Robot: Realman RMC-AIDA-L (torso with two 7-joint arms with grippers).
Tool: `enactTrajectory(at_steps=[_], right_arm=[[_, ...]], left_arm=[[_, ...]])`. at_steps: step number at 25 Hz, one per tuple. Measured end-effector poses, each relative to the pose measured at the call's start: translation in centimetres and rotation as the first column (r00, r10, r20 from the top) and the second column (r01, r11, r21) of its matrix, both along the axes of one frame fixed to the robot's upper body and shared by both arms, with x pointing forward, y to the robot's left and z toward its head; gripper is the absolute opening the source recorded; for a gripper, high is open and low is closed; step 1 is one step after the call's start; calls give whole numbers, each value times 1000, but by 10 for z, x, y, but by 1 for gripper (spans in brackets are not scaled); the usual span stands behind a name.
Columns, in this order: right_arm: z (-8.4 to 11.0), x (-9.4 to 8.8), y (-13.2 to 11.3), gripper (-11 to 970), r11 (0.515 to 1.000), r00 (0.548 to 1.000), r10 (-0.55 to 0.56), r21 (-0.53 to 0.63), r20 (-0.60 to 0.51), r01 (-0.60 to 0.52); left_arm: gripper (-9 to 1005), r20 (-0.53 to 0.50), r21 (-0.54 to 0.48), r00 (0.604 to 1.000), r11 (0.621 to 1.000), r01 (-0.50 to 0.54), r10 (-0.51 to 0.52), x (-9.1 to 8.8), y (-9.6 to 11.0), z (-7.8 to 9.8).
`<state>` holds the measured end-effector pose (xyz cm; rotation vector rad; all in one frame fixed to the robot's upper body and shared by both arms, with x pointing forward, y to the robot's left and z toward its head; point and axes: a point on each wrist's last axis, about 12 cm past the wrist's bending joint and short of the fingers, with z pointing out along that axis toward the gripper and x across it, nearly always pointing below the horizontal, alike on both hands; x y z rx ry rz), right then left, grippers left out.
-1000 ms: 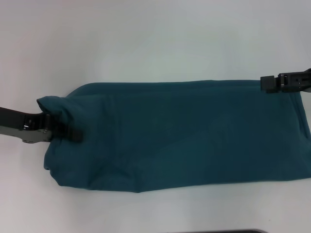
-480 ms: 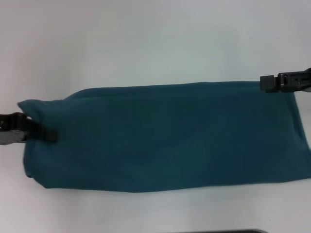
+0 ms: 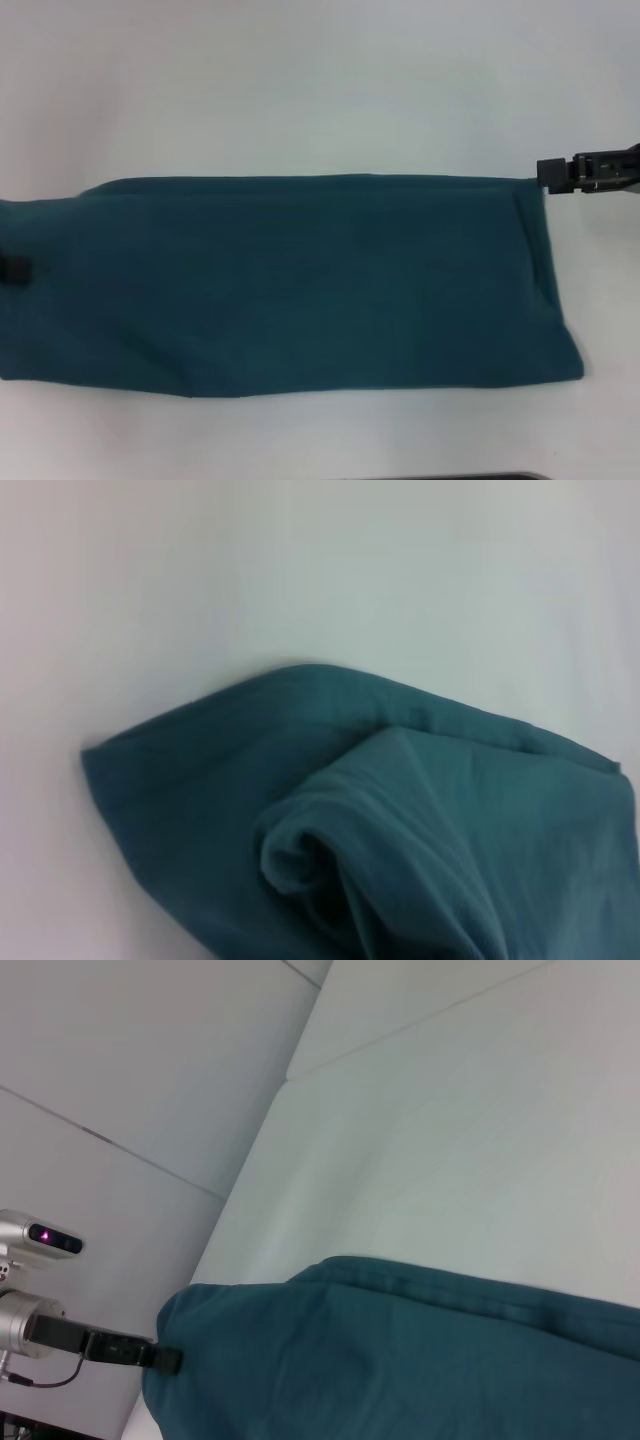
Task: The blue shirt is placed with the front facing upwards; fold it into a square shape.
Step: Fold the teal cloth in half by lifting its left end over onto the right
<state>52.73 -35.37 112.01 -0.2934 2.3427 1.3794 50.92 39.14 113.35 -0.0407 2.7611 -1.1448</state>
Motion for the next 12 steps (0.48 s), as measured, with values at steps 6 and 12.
enactTrajectory(at_steps=[6, 12], right_arm=[[0, 0, 0, 880, 1000, 1000, 1, -1, 3, -1], [0, 1, 1, 876, 1000, 1000, 3, 0, 3, -3]], left_arm=[[97, -17, 48, 999, 998, -42, 43, -3, 15, 3], [97, -13, 12, 1000, 1000, -13, 13, -5, 10, 6]])
